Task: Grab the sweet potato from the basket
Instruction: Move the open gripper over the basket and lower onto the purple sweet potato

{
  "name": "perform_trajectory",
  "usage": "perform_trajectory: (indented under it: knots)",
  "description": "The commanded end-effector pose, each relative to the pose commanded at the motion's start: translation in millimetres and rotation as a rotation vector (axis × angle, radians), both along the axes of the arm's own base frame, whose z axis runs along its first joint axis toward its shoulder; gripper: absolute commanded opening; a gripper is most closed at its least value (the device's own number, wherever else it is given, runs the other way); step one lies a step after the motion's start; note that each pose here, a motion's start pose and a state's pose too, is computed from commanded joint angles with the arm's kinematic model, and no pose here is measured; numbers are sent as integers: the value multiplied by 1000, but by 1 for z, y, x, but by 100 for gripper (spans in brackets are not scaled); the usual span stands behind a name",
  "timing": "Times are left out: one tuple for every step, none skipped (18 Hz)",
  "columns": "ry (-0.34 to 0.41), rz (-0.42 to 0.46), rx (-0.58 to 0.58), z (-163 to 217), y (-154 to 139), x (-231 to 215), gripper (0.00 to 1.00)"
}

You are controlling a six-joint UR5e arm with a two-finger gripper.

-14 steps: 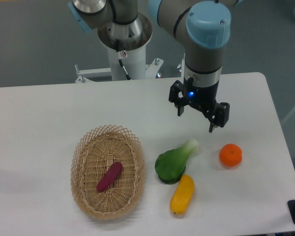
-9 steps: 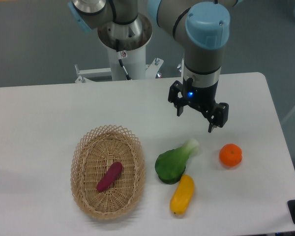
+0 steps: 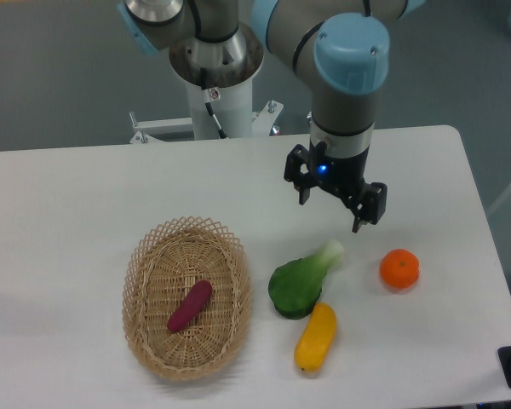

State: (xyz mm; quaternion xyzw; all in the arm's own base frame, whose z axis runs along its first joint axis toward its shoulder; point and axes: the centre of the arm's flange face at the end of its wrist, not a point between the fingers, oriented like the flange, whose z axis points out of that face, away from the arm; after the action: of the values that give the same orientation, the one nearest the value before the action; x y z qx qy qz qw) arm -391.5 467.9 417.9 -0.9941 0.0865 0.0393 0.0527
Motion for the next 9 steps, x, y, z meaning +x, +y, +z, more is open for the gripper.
perform_trajectory:
  knots:
    - [2,40,7,-5,3,3,100]
    - [5,62,16,-13,9,10,100]
    - [11,77,28,-21,17,19,100]
    - [12,94,35,-34,22,27,100]
    - [10,109,40,-46,28,32,100]
    - [3,121,37,-57,31,40,100]
    - [-9,135,32,-68,36,47,100]
    - [-18,147,27,-80,42,51,100]
    - [-22,165,30,-83,47,55,100]
